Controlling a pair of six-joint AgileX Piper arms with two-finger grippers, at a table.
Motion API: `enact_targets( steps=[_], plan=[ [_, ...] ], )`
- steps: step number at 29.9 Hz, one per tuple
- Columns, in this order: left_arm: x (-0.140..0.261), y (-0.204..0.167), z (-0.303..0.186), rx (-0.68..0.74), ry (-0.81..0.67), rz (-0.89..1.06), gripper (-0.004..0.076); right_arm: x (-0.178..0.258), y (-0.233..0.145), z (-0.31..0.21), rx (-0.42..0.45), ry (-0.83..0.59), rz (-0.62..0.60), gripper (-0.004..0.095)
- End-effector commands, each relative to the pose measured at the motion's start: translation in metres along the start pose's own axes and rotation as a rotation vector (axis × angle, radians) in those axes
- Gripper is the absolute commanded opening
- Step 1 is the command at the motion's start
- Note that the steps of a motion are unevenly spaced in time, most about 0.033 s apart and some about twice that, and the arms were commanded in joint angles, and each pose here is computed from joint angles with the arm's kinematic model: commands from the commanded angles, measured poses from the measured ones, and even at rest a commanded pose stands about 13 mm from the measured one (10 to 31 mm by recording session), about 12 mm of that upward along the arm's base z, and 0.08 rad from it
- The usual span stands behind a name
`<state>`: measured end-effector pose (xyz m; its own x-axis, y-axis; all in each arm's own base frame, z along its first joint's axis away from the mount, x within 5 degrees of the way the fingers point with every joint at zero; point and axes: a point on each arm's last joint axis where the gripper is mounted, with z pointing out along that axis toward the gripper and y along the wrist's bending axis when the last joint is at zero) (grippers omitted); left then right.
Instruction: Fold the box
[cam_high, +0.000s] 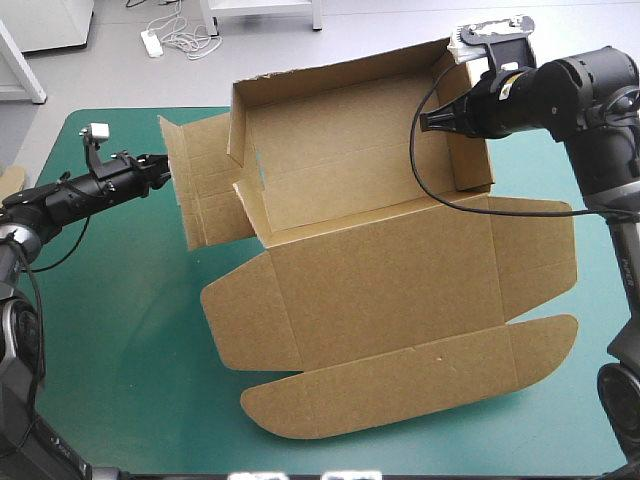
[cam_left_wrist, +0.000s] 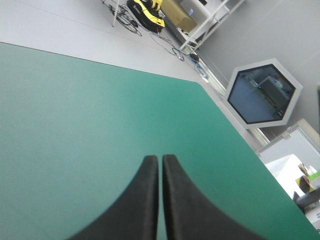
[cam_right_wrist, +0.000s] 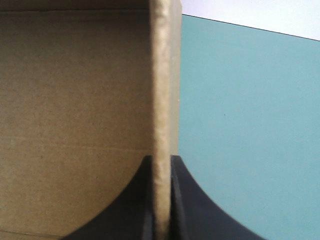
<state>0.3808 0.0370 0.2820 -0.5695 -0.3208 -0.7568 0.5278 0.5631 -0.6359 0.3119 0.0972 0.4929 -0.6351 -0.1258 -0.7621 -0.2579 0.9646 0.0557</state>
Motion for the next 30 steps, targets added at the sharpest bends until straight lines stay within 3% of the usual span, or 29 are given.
enact_targets(
  steps=[1,12,21,30],
  plan=[
    [-0.017,-0.041,0.004,0.186,-0.066,0.059,0.0009,-0.01,0.001,-0.035,-0.03,-0.145,0.023,-0.0019],
    [-0.018,-0.071,0.015,0.26,-0.068,0.077,0.0009,-0.014,-0.002,-0.033,0.008,-0.182,0.009,-0.0019],
    [-0.028,-0.124,0.002,0.314,-0.085,0.154,0.0009,-0.019,-0.005,-0.034,0.033,-0.243,0.015,-0.0019],
    [-0.025,-0.184,0.003,0.435,-0.097,0.24,0.0009,-0.02,-0.004,-0.017,0.031,-0.214,0.016,-0.0019]
  ],
)
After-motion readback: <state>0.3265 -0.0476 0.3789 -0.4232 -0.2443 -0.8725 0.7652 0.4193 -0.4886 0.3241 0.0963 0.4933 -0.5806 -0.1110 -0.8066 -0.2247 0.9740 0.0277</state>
